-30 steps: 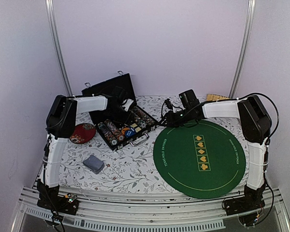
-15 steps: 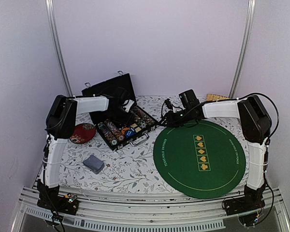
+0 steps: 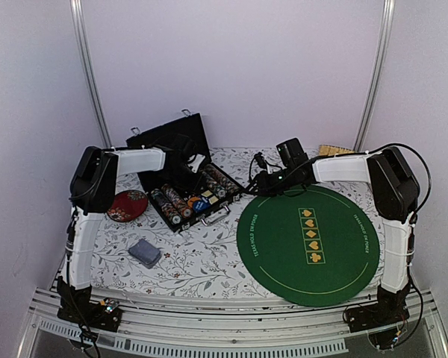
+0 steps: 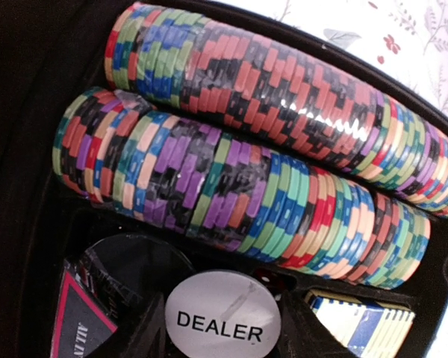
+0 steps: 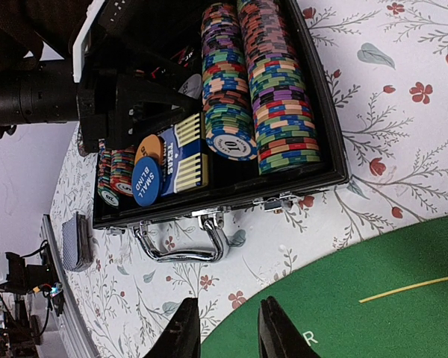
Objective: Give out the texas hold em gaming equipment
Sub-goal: Pick up the dealer button from the chip case, then pass from the left arm to the right, then place the dealer button in the dealer area, then pick up the small blind button from the poker case.
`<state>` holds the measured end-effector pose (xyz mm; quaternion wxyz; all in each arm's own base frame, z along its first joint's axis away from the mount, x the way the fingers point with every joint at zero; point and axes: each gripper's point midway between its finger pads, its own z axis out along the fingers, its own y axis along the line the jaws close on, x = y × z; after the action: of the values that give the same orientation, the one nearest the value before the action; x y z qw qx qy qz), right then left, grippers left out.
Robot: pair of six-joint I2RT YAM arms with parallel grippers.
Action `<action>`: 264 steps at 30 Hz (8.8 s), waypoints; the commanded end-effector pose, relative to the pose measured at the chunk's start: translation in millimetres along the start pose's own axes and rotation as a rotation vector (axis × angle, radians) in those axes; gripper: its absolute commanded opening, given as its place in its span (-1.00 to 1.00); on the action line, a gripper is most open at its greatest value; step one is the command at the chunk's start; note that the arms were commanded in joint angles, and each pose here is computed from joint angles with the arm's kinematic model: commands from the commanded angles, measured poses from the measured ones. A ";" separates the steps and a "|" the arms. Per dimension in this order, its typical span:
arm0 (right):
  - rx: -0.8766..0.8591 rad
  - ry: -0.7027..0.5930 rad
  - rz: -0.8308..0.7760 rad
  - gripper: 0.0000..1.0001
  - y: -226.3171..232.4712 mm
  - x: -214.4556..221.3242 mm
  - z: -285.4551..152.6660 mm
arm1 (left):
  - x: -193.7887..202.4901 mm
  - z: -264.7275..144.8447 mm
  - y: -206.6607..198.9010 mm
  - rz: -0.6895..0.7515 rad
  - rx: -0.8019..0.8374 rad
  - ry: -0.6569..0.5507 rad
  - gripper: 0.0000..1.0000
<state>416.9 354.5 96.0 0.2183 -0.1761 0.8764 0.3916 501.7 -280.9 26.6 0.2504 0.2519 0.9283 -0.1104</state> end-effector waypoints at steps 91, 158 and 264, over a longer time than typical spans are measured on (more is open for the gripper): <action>-0.459 0.050 0.191 -0.97 68.0 13.0 7.4 | 17.2 -145.5 -148.6 0.444 0.089 -0.474 0.63; 0.612 -0.557 0.753 0.32 -201.5 105.8 -351.0 | 80.8 -246.7 40.1 -0.372 -0.108 -0.430 0.97; 0.159 -0.130 0.113 0.35 -64.2 41.0 -123.5 | 87.3 -37.9 -69.3 0.094 0.049 0.119 0.19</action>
<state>385.5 210.9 119.8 0.2756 -0.0853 0.8961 0.3373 412.9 -287.8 39.9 0.2323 0.2809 0.9255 -0.1030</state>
